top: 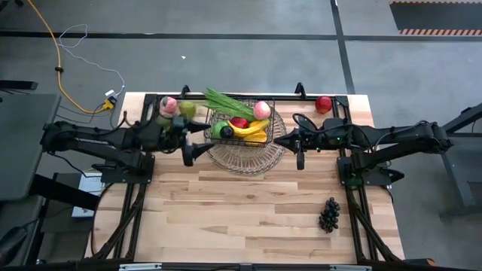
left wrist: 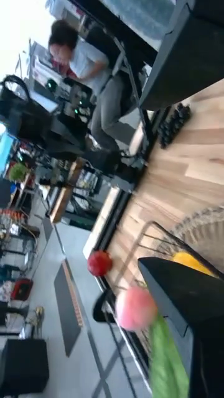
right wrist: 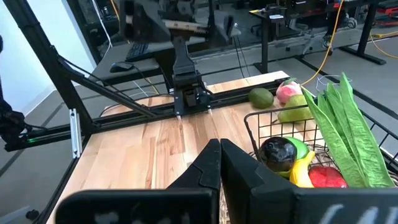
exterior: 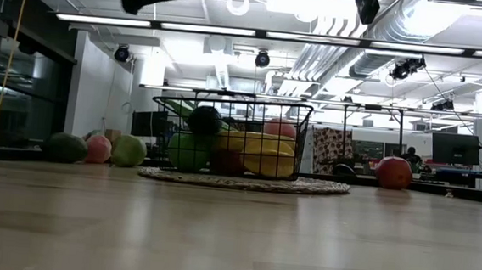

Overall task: Build produce basket
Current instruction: Put the pomegranate into the black wire basket

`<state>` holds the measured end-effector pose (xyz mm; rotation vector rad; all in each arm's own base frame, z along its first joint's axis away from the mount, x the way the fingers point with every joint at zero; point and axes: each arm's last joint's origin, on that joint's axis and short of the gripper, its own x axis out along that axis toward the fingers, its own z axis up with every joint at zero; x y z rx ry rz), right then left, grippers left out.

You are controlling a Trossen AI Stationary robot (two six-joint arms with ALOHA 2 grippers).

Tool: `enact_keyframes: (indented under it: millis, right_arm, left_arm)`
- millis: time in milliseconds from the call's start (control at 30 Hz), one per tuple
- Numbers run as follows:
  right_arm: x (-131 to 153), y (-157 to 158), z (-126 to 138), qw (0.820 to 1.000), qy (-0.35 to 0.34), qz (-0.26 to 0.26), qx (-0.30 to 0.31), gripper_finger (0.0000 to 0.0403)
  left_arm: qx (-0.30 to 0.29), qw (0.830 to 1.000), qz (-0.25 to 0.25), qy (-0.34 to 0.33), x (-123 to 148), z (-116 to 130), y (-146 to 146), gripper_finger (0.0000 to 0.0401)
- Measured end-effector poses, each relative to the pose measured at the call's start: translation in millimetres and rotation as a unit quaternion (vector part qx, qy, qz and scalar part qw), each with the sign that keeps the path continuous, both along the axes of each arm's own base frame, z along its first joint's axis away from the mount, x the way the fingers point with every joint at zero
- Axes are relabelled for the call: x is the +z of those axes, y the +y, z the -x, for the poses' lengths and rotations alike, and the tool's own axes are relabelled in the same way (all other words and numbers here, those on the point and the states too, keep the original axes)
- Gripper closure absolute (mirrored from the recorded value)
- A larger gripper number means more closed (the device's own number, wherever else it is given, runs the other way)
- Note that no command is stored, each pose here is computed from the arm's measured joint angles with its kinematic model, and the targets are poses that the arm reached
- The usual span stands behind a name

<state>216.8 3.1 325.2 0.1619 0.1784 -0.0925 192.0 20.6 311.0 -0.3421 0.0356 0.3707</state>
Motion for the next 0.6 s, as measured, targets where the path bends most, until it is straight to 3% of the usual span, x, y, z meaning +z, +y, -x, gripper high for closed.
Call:
enact_keyframes:
  millis: [200,333,600]
  right_arm:
    - [0.0,0.0,0.0,1.0,0.0,0.0,0.0,0.0403]
    - [0.0,0.0,0.0,1.0,0.0,0.0,0.0,0.0403]
    - [0.0,0.0,0.0,1.0,0.0,0.0,0.0,0.0403]
  left_arm:
    - [0.004,0.999,-0.035,0.035,-16.0,7.3,-2.3,0.0009]
    - [-0.008,0.999,-0.04,0.023,-13.4,6.7,-3.0,0.0009]
    - [-0.037,0.99,-0.132,-0.02,0.4,5.6,-4.6,0.0009]
